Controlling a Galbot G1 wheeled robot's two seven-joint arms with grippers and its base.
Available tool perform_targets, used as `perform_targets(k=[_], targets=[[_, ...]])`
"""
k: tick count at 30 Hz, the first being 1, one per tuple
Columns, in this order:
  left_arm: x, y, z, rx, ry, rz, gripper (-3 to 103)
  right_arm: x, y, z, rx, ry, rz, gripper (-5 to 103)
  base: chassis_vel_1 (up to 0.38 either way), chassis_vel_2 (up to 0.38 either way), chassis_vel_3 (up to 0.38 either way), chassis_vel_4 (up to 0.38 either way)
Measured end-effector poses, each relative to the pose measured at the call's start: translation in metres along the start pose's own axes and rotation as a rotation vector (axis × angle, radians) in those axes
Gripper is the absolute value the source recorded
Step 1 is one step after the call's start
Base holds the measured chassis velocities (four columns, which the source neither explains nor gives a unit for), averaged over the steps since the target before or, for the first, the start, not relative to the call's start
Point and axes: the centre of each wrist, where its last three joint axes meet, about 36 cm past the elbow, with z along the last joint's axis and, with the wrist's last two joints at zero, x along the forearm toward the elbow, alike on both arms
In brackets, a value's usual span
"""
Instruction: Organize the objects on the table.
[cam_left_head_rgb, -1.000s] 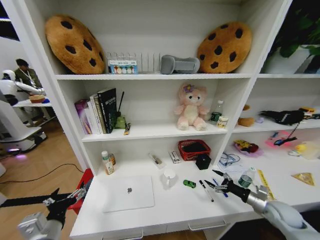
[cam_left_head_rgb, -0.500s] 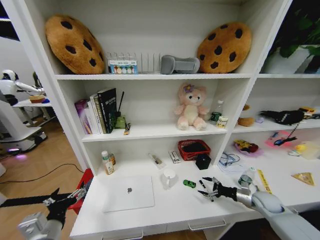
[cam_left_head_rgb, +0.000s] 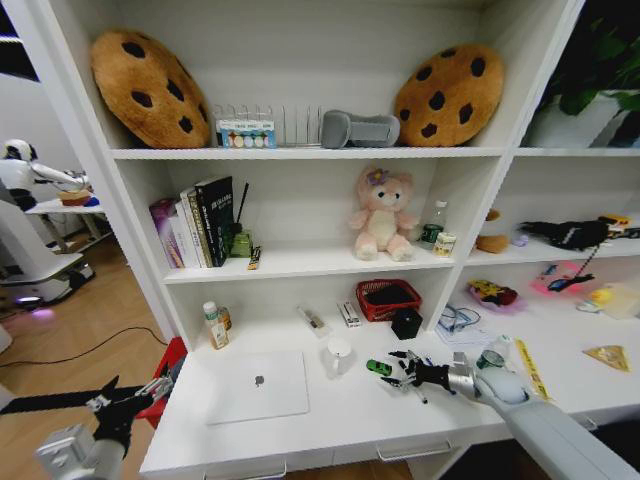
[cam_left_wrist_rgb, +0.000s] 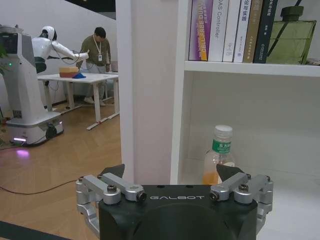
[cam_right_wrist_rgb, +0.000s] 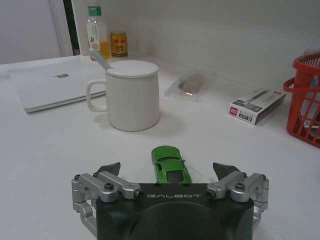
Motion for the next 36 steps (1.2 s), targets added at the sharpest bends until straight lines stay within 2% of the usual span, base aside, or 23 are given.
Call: perform_targets(k=[6,11,12,16,17,19,20,23,24,25,36], targets=[[0.0,0.0,0.0,0.0,0.0,0.0,100,-0.004,0.001,0.004,-0.012,0.016,0.004,101,0.0,0.0,0.0,0.0],[0.0,0.0,0.0,0.0,0.0,0.0,100,-0.001,-0.001,0.008,-0.013,0.029,0.017,82,0.0,0.0,0.0,0.0],[0.0,0.0,0.0,0.0,0.0,0.0,100,-0.001,-0.001,0.008,-0.013,0.029,0.017,82,0.0,0.0,0.0,0.0],[0.0,0.0,0.0,0.0,0.0,0.0,100,-0.001,-0.002,0.01,-0.008,0.035,0.017,68,0.0,0.0,0.0,0.0],[0.0,0.0,0.0,0.0,0.0,0.0,100,-0.001,-0.002,0.01,-0.008,0.035,0.017,68,0.0,0.0,0.0,0.0],[0.0,0.0,0.0,0.0,0.0,0.0,100,-0.003,-0.004,0.011,-0.004,0.033,0.012,57,0.0,0.0,0.0,0.0],[0.0,0.0,0.0,0.0,0.0,0.0,100,-0.003,-0.004,0.011,-0.004,0.033,0.012,57,0.0,0.0,0.0,0.0],[0.0,0.0,0.0,0.0,0.0,0.0,100,-0.015,-0.001,0.018,0.009,0.001,0.043,41,0.0,0.0,0.0,0.0],[0.0,0.0,0.0,0.0,0.0,0.0,100,-0.015,-0.001,0.018,0.009,0.001,0.043,41,0.0,0.0,0.0,0.0],[0.0,0.0,0.0,0.0,0.0,0.0,100,-0.02,0.001,0.02,0.008,-0.013,0.061,37,0.0,0.0,0.0,0.0],[0.0,0.0,0.0,0.0,0.0,0.0,100,-0.019,0.0,0.012,0.006,-0.019,0.052,36,0.0,0.0,0.0,0.0]])
